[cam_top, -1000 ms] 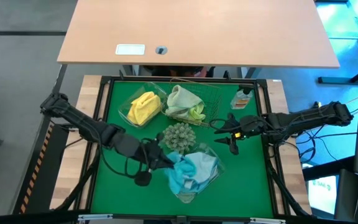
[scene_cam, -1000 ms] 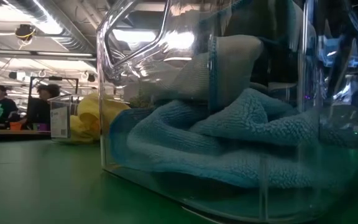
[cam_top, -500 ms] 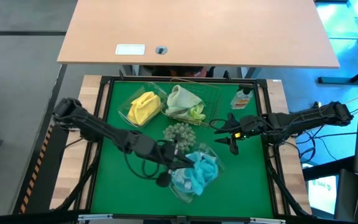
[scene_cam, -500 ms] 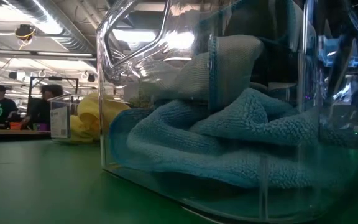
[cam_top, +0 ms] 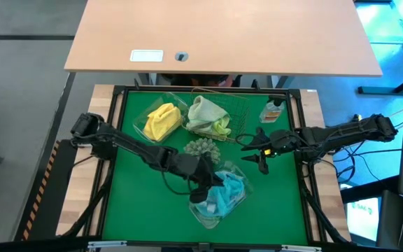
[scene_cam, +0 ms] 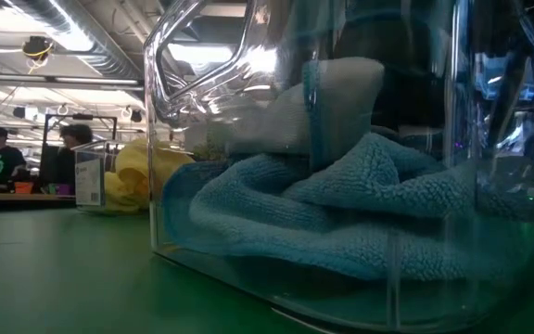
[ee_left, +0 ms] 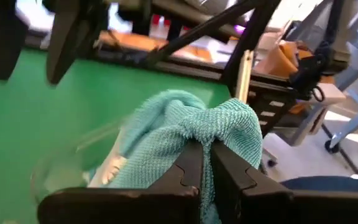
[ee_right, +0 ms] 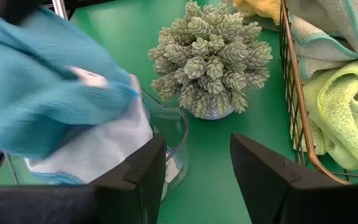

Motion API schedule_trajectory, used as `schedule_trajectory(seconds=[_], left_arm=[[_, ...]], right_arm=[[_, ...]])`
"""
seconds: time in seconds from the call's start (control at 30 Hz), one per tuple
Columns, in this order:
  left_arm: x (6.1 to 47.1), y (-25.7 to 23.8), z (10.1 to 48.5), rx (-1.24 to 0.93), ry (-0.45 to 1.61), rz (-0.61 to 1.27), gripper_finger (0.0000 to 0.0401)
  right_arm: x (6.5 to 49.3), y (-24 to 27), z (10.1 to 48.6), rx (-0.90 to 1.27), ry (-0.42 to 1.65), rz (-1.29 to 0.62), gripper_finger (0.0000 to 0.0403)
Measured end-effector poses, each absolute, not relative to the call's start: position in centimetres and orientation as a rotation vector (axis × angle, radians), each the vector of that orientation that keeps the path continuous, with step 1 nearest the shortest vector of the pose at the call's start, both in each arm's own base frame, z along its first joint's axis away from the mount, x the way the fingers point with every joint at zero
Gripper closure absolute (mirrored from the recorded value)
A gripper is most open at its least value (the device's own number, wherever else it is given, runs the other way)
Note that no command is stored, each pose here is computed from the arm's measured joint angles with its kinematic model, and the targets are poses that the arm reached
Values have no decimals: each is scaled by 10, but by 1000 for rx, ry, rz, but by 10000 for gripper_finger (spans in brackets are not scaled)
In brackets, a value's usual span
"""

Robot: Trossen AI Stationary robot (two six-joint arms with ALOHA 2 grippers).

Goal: Sort microfiber towel by color & place in baskets
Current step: Put the blue microfiber towel into the bottom transparent bin

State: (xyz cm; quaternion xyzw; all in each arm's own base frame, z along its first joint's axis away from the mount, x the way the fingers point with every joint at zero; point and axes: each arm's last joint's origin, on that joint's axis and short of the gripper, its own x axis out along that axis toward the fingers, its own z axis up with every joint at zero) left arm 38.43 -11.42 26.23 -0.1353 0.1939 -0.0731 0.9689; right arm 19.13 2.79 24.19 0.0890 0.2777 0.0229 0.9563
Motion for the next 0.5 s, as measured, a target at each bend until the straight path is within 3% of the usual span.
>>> schedule_trajectory(seconds=[0.5], left_arm=[[406,-103,210,-682,644,-277,391]], right_arm=[[191,28,242,180,563,47,224]])
